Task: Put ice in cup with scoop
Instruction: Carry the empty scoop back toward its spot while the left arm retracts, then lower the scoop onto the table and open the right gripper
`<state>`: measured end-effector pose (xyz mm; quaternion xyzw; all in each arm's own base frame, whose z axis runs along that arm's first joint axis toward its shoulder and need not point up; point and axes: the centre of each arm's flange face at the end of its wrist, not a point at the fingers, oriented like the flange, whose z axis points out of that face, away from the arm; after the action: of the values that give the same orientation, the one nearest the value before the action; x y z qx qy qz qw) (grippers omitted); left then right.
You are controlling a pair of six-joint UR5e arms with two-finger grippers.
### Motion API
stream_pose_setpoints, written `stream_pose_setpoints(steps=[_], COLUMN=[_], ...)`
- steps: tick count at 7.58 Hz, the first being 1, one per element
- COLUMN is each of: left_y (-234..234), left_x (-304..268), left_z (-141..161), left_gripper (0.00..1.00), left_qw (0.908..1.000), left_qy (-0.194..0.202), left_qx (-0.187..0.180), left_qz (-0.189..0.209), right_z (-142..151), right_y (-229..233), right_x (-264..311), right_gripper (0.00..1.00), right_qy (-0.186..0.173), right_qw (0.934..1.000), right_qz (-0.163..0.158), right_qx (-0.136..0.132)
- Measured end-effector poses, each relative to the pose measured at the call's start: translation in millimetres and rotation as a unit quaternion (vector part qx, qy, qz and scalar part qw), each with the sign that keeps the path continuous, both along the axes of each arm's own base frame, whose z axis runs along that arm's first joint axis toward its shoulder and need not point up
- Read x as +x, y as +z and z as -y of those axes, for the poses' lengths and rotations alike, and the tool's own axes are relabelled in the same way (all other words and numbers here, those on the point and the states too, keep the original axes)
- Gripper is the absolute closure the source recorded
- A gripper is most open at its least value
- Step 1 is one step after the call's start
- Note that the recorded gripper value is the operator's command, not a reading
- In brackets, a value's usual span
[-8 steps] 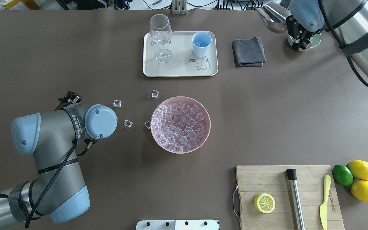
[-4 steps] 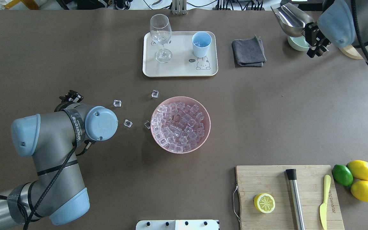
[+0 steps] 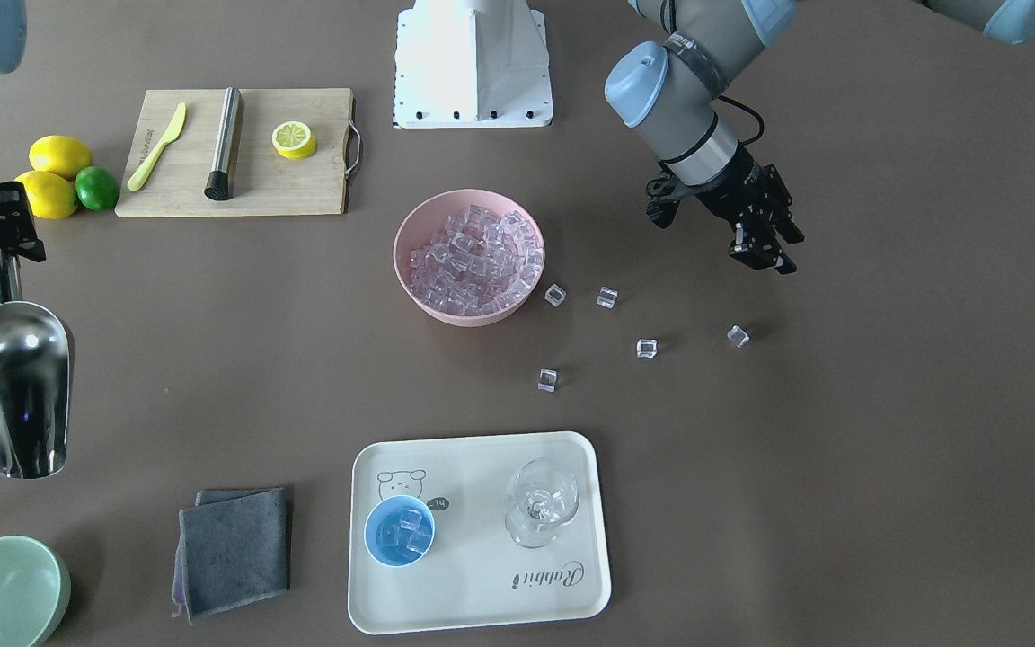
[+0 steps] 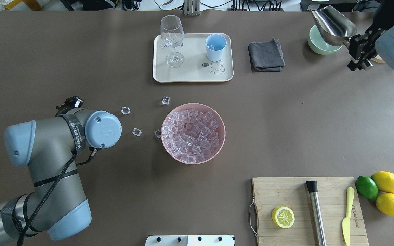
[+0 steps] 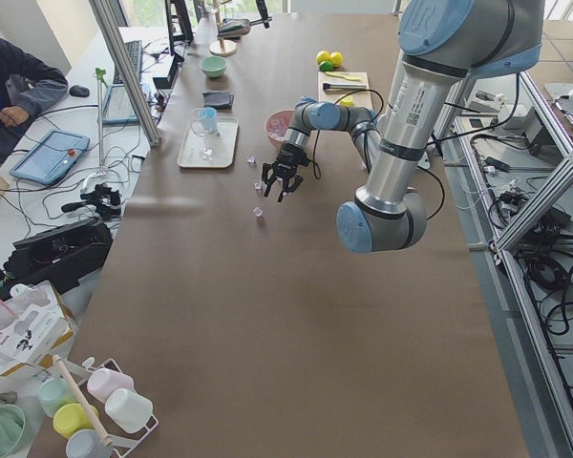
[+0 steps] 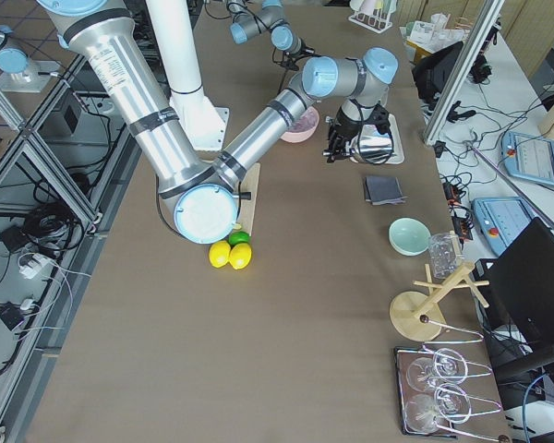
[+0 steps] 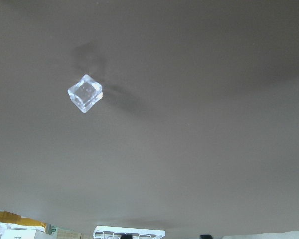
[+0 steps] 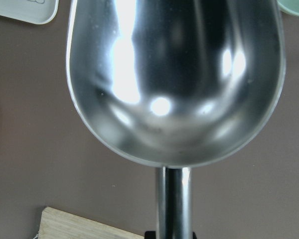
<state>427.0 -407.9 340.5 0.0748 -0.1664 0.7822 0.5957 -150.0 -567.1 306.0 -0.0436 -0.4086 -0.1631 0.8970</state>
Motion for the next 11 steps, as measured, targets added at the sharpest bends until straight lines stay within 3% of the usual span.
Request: stream_pose_setpoints(steps=[3,4,5,7,8,9,10,11], left_y=[-2.6,-3.4,3.0,26.2,40.2,57.4,79.6,103.3], left_x=[-11.9,-24.1,-45.1,-106.9,-135.9,-170.0,-211.5,-257.5], left_z=[6.6,19.2,36.8,77.9,91.1,102.7,115.3,125.3], left_gripper=[0.02,0.02,0.02,0.02,0.02,0.02,0.02,0.02], left_qw=[0.9999,0.9988,0.9955,0.9777,0.9608,0.9367,0.9034,0.8604], left_qy=[-0.009,-0.026,-0.052,-0.128,-0.185,-0.248,-0.312,-0.376], left_qx=[-0.003,-0.015,-0.037,-0.085,-0.113,-0.145,-0.187,-0.232], left_qz=[-0.014,-0.037,-0.070,-0.143,-0.173,-0.200,-0.227,-0.253], right_z=[-32.2,-45.1,-57.8,-84.1,-97.4,-110.2,-118.0,-119.2], right_y=[19.8,32.0,50.8,107.9,136.4,160.3,178.7,194.2], right_x=[27.1,38.5,50.5,75.2,88.7,101.0,111.1,116.1], right_gripper=[1.00,1.00,1.00,1.00,1.00,1.00,1.00,1.00], right_qy=[0.012,0.018,0.024,0.038,0.048,0.057,0.066,0.071], right_qw=[0.9997,0.9994,0.9990,0.9979,0.9977,0.9972,0.9965,0.9960], right_qz=[-0.014,-0.026,-0.037,-0.048,-0.047,-0.046,-0.048,-0.051], right_qx=[0.013,0.013,0.002,-0.020,-0.014,-0.010,-0.014,-0.020])
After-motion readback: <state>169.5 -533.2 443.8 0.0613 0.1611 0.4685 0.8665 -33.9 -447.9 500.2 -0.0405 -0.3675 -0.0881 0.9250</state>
